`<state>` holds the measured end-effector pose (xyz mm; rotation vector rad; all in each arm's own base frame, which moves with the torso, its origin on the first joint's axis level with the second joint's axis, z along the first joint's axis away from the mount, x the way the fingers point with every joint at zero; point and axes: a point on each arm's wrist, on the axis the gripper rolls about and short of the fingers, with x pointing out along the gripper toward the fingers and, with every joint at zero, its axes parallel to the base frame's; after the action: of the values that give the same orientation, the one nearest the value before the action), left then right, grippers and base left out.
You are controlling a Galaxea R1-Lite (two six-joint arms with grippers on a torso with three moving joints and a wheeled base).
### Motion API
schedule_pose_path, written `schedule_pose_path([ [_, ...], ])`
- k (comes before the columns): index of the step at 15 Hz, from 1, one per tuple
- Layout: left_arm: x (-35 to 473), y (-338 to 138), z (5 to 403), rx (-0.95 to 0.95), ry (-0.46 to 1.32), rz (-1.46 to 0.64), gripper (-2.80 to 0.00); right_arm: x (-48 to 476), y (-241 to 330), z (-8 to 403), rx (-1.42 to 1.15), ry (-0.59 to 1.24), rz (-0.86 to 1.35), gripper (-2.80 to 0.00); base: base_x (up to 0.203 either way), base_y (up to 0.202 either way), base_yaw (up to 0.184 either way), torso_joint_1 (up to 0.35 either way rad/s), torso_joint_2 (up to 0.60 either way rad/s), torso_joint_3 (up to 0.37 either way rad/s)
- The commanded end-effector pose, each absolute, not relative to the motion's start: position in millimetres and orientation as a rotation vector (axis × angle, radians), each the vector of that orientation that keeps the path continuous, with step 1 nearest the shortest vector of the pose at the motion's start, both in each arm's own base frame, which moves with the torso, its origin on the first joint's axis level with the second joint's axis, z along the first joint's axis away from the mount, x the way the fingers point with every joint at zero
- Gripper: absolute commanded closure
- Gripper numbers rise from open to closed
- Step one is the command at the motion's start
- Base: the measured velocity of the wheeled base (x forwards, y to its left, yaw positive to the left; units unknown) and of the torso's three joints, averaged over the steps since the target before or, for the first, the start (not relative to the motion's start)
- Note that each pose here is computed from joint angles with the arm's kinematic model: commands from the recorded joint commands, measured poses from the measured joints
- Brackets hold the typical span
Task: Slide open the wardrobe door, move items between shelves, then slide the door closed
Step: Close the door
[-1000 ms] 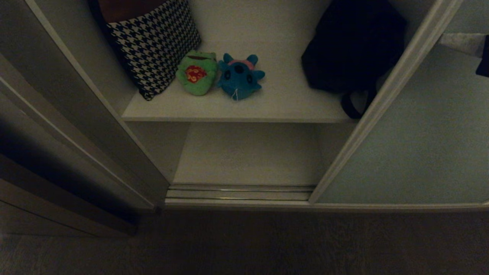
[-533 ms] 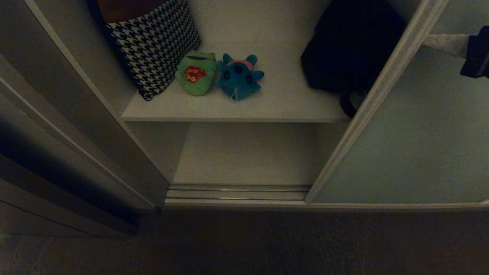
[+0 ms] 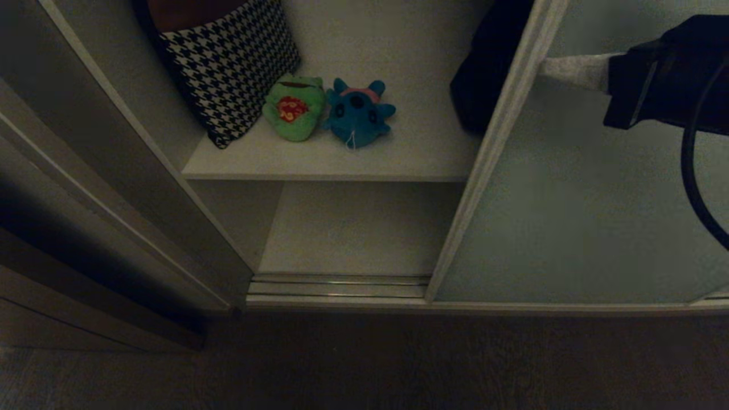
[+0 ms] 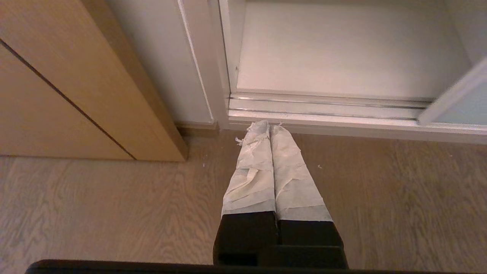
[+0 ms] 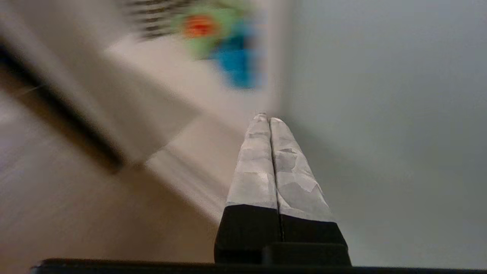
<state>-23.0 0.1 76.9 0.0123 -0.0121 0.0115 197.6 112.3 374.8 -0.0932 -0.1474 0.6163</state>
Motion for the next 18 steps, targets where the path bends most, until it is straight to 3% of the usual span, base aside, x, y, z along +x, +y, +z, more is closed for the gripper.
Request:
schedule_pose_path([
  [1,-22.9,0.1,76.8,0.012,-0.011,0.013,0.0,176.9,118.5,381.1,-0.084,-0.18,0.685,0.0,0.0,0.0,0.0,0.0,0.0,0.0],
  [5,-22.9,0.1,76.8,0.012,-0.011,0.012,0.0,130.7,101.6,392.4,-0.08,-0.21,0.763,0.0,0.0,0.0,0.0,0.0,0.0,0.0],
  [8,-22.9,0.1,76.8,0.012,-0.011,0.012,0.0,107.5,75.3,398.6,-0.074,-0.238,0.701,0.0,0.0,0.0,0.0,0.0,0.0,0.0],
  [12,-22.9,0.1,76.8,0.012,-0.011,0.013,0.0,90.2,32.6,402.4,-0.101,-0.278,0.411,0.0,0.0,0.0,0.0,0.0,0.0,0.0],
  [18,-22.9,0.1,76.8,0.012,-0.011,0.012,0.0,60.8,-19.8,403.1,-0.139,-0.272,-0.254,0.0,0.0,0.0,0.0,0.0,0.0,0.0],
])
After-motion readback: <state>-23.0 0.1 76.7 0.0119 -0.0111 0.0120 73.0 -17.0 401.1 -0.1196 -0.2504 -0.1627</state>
